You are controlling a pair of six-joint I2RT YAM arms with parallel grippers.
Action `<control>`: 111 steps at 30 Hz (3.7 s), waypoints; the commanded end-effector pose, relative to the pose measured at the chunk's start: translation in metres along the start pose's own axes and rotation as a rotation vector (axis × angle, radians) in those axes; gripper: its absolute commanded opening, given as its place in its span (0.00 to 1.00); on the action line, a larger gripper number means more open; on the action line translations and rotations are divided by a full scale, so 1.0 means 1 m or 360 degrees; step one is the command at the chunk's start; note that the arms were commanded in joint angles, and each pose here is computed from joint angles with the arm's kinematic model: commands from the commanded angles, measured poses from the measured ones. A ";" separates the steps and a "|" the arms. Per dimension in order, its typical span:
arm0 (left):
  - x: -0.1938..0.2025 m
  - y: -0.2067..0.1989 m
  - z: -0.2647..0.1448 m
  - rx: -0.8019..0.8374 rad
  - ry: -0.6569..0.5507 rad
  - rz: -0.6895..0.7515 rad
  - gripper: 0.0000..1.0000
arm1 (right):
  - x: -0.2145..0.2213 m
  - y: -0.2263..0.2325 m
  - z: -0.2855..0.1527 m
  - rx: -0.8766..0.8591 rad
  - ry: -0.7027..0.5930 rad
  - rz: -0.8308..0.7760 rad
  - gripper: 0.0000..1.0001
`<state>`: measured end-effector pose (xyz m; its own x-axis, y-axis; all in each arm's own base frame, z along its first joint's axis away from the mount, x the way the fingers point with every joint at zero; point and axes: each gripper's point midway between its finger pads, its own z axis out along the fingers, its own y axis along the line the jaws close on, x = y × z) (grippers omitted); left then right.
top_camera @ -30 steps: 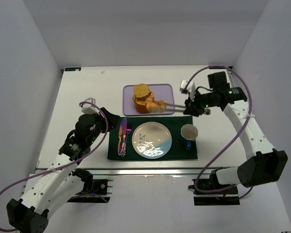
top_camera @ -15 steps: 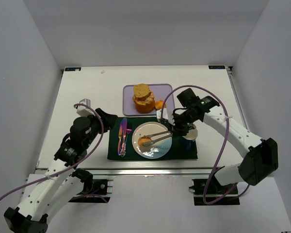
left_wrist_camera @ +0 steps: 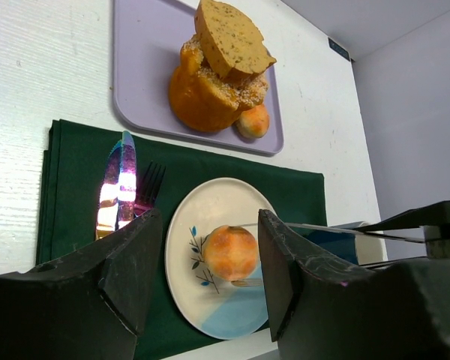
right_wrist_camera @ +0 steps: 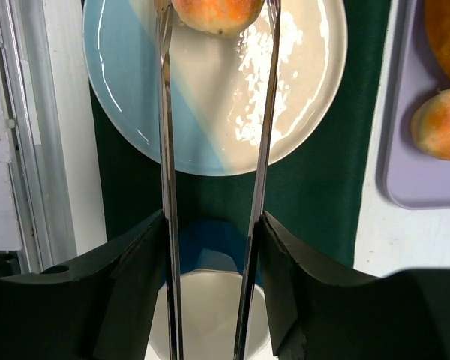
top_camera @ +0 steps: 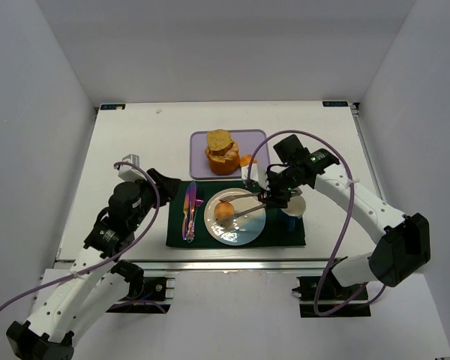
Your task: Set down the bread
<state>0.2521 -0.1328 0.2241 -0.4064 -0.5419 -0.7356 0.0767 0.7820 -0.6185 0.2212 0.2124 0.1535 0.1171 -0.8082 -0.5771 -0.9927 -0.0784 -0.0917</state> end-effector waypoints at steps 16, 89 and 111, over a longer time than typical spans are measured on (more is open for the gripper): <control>0.001 0.003 0.004 -0.0013 -0.0005 0.0018 0.64 | -0.033 -0.028 -0.021 0.0243 -0.0225 0.0047 0.60; -0.001 0.001 0.004 0.0003 -0.0026 0.0012 0.64 | -0.071 -0.138 -0.062 0.0700 -0.0388 0.0098 0.07; 0.005 0.006 0.000 -0.0005 -0.0007 -0.0007 0.64 | 0.001 0.010 -0.040 0.0267 -0.0252 -0.0031 0.08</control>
<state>0.2514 -0.1316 0.2168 -0.4032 -0.5443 -0.7356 0.0734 0.7820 -0.6189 0.2198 0.1908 0.1847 0.1184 -0.7103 -0.6939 -0.9741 0.0526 -0.2200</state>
